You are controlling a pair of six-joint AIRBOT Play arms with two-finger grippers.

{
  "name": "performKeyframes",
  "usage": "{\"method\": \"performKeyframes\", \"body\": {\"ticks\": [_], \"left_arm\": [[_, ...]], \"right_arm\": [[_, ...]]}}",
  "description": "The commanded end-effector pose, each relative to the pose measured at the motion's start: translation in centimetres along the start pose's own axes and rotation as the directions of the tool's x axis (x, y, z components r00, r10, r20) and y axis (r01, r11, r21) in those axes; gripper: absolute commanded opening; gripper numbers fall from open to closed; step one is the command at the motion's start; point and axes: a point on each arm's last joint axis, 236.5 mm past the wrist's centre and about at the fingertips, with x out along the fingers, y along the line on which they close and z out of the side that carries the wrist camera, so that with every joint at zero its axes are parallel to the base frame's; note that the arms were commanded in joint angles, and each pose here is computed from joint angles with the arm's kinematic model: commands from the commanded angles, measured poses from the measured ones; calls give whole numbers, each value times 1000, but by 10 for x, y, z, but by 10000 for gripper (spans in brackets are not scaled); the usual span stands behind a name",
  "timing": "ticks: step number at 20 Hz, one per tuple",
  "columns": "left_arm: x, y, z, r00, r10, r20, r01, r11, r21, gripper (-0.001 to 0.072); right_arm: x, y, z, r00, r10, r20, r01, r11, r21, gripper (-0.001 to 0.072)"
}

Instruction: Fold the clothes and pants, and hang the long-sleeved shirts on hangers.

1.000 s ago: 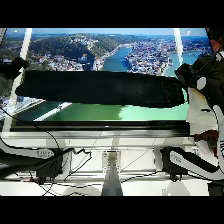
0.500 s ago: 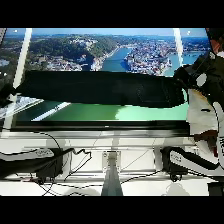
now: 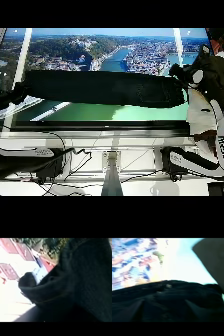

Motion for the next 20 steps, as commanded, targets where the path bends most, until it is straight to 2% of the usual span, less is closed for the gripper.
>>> {"method": "performKeyframes", "body": {"ticks": [1,3,4,7,11,16,18,20], "left_arm": [[6,-16,29,993,-16,115,3,993,118,38],[-13,-49,47,987,-85,135,56,976,210,33],[-28,-67,54,984,-115,137,75,961,267,32],[-93,-124,59,970,-195,144,111,884,455,32],[-179,-201,29,934,-338,119,204,774,600,33],[-246,-279,-21,875,-476,94,314,703,638,34],[-259,-303,-42,852,-520,59,347,645,680,34],[-259,-316,-58,841,-541,15,381,612,693,34]], "right_arm": [[-2,46,10,998,68,17,-67,995,-72,367],[4,81,13,993,113,15,-111,987,-119,56],[8,101,13,990,143,13,-140,980,-138,26],[22,186,0,960,277,-40,-280,950,-140,25],[26,327,-55,877,457,-145,-478,860,-181,25],[-28,490,-193,682,652,-333,-721,675,-156,25],[-62,529,-257,611,679,-407,-782,597,-176,25],[-99,552,-315,552,689,-469,-827,524,-203,24]]}}
